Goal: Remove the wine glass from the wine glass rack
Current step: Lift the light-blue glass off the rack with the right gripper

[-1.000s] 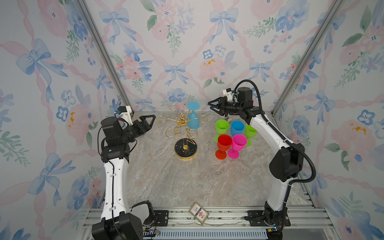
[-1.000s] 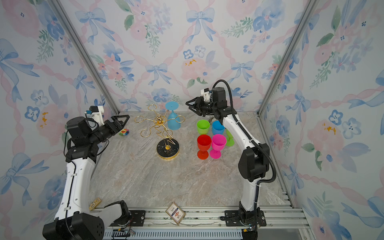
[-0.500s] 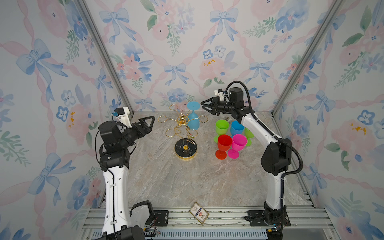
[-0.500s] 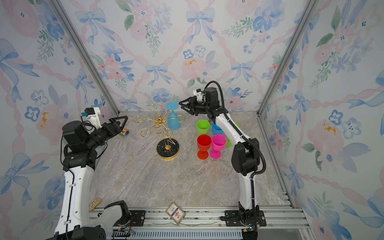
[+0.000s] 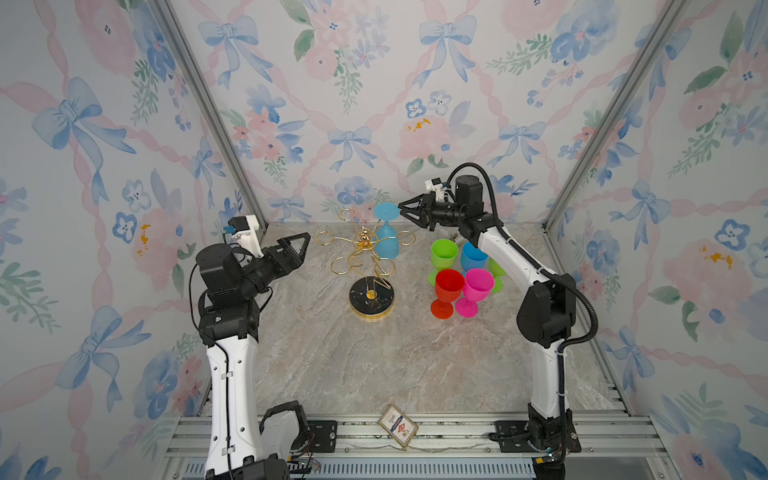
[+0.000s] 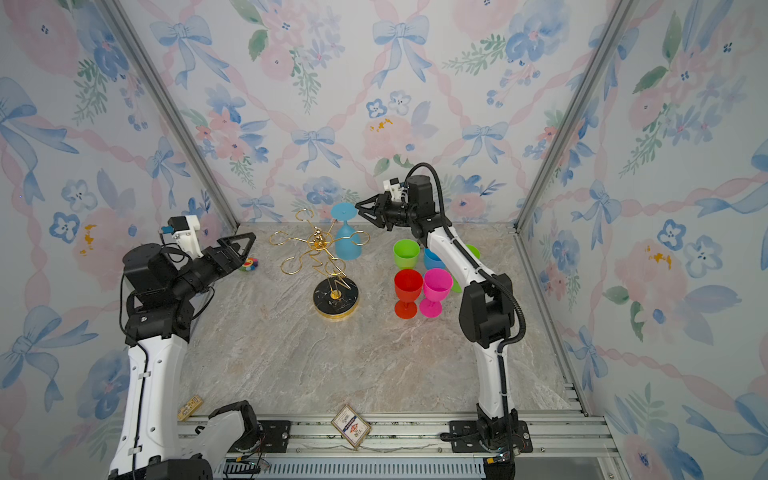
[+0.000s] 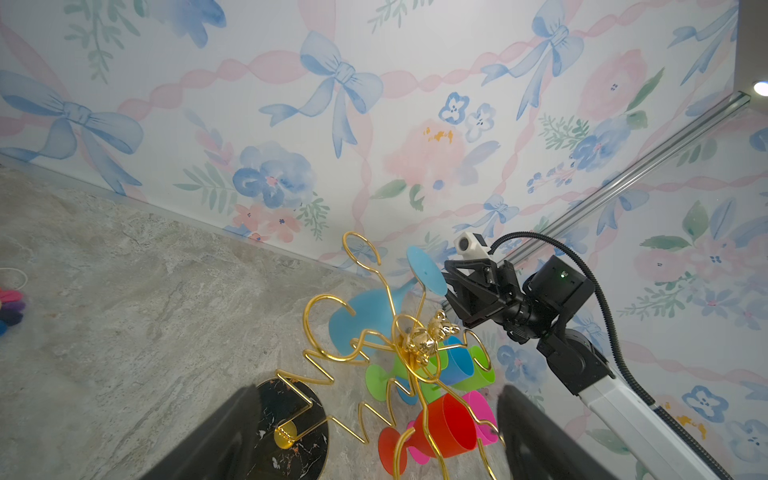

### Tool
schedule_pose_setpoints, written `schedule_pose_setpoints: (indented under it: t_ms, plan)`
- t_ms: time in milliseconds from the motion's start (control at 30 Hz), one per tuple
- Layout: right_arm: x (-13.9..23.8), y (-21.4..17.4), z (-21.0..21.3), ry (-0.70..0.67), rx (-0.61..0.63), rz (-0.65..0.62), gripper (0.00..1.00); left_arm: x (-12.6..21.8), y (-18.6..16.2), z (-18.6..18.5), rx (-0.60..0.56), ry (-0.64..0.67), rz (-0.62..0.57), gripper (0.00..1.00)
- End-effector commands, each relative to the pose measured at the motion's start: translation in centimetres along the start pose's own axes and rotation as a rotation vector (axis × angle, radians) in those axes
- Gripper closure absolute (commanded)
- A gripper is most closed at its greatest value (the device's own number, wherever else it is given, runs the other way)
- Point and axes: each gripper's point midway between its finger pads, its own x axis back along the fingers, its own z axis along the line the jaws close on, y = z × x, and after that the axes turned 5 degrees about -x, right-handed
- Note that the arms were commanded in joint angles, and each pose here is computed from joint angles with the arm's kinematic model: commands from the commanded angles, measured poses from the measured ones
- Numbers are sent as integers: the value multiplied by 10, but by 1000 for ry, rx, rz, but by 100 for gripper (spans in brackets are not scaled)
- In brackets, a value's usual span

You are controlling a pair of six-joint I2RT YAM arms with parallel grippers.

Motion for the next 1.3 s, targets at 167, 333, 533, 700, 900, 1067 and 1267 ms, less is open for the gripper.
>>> schedule_pose_setpoints:
  t_ms: [167, 333, 533, 700, 900, 1067, 1267]
  plan:
    - [-8, -12, 23, 54, 31, 43, 73, 2, -1, -2, -40, -8, -9, 9]
    - [-7, -12, 25, 56, 28, 42, 80, 2, 0, -3, -42, -8, -11, 9]
    - [-6, -12, 28, 66, 27, 43, 88, 2, 0, -3, -45, -8, -10, 9]
    - [-3, -13, 35, 88, 20, 46, 93, 2, -1, -2, -46, -6, -10, 8]
    - [0, -19, 43, 107, 21, 55, 98, 1, -1, -1, -41, -3, -8, 8]
    - [2, -24, 45, 113, 19, 58, 100, 1, 0, -2, -43, -5, -11, 8]
    - [2, -33, 49, 118, 22, 77, 100, 2, 1, -3, -45, -6, -15, 8]
